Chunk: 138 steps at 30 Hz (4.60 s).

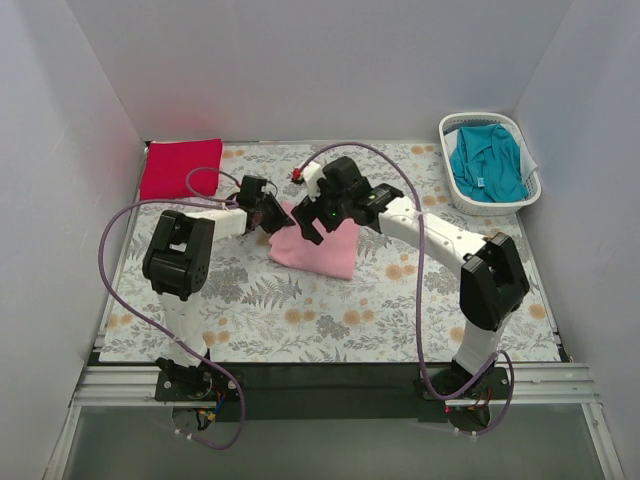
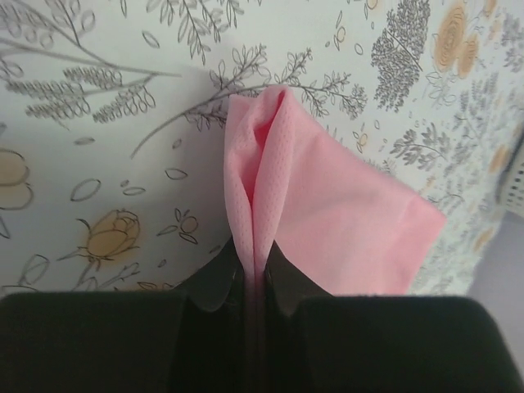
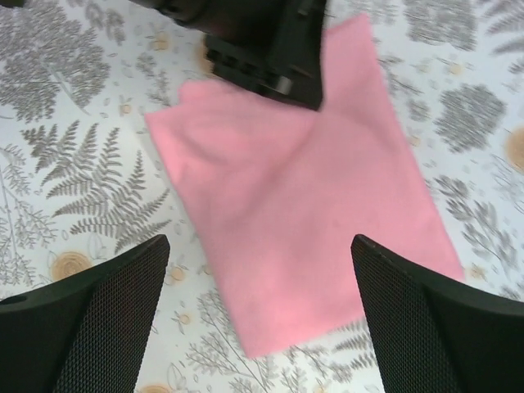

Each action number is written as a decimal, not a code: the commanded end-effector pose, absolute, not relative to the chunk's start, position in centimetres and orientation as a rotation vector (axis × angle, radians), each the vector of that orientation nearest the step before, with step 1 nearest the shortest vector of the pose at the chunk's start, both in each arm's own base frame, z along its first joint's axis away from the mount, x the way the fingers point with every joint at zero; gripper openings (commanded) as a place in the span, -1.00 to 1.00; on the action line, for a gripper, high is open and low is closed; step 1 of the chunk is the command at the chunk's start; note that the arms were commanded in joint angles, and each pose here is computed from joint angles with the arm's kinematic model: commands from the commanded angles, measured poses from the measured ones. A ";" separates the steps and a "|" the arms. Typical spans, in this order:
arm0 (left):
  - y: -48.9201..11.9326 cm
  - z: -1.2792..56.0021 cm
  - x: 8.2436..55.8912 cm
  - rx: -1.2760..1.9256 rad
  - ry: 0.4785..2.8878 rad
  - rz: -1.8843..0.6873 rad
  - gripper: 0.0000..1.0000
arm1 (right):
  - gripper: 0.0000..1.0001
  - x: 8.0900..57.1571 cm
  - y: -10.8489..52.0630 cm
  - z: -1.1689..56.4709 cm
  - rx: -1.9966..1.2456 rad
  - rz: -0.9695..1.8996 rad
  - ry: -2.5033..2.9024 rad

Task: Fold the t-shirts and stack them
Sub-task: Neatly place the folded tshirt to the corner

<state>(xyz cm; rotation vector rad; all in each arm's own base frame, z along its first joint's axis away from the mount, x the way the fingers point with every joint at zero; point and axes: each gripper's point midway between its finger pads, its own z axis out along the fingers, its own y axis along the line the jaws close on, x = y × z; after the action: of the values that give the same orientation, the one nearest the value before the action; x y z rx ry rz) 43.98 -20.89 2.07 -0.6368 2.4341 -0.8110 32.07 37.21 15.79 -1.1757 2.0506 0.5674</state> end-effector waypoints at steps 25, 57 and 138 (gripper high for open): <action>-2.8 17.0 63.3 -0.053 2.090 0.006 -1.00 | 0.97 33.7 26.4 18.4 -0.999 0.417 2.053; 0.4 29.3 64.1 0.175 1.811 0.142 -1.00 | 0.97 33.6 26.6 18.2 -1.001 0.432 2.063; 13.4 22.9 66.6 0.282 1.872 0.371 -1.00 | 0.97 34.3 27.9 15.1 -1.016 0.474 2.158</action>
<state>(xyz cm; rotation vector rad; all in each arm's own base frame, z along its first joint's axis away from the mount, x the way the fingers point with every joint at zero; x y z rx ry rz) 65.91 11.74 19.80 0.2702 1.9599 0.3108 33.56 27.16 13.89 -1.0310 2.1840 0.4468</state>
